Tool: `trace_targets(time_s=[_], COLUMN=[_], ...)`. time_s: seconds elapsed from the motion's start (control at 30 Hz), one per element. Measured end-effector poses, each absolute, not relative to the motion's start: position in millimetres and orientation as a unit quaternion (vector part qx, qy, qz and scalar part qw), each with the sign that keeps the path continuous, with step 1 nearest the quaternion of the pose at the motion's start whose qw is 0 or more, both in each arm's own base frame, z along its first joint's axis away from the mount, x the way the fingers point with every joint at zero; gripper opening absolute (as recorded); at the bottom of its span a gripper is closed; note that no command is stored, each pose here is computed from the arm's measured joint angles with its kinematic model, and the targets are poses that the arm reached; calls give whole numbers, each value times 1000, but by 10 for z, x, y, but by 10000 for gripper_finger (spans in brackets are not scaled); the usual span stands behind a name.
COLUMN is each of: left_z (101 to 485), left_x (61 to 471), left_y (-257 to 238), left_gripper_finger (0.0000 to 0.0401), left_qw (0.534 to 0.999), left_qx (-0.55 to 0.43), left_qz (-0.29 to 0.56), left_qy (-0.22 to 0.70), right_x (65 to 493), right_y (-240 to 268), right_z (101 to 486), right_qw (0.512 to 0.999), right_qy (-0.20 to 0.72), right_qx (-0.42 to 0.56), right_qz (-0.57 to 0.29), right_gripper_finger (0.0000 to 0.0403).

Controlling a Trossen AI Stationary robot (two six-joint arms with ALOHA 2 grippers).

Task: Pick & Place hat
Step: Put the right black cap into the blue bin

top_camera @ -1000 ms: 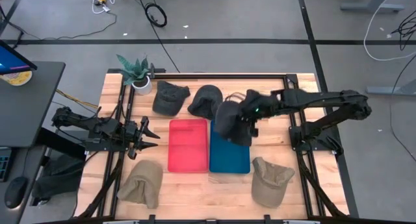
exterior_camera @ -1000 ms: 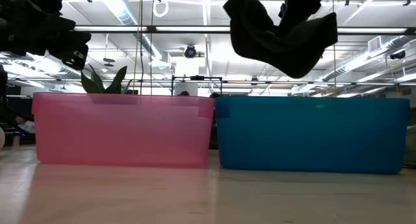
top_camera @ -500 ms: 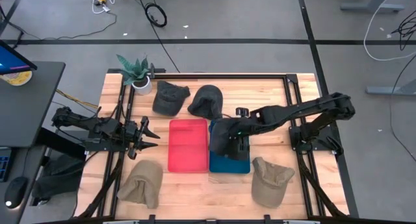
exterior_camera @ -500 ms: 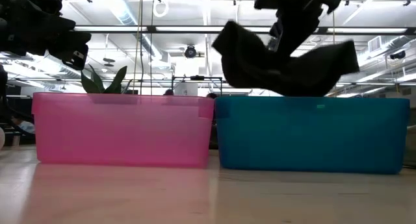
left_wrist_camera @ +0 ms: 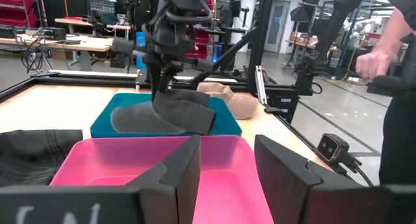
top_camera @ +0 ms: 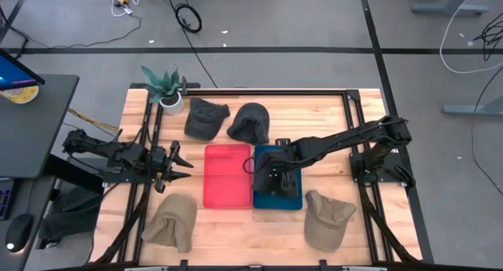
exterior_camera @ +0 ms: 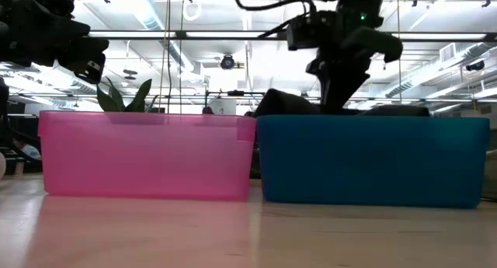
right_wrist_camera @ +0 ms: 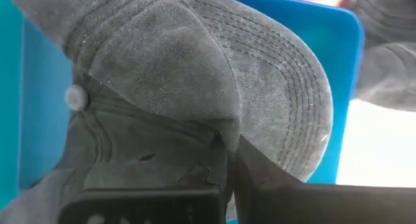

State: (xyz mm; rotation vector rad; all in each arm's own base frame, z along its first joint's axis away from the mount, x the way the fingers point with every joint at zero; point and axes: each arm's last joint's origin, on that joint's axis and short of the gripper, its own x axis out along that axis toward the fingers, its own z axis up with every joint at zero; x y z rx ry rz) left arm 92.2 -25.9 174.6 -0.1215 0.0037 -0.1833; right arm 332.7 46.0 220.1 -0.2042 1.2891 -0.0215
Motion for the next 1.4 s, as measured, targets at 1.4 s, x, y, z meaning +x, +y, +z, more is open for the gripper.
trace_targets(time_s=[1.4], left_z=[1747], left_x=[922], left_y=[-259], left_gripper_finger=[149], left_qw=[994], left_qx=[-61], left_qz=[-92], left_qy=[1], right_x=[3402], right_y=[337], right_z=[1901], right_qw=[754], right_qy=[655], right_qx=[-25], right_qz=[26], right_gripper_finger=[74])
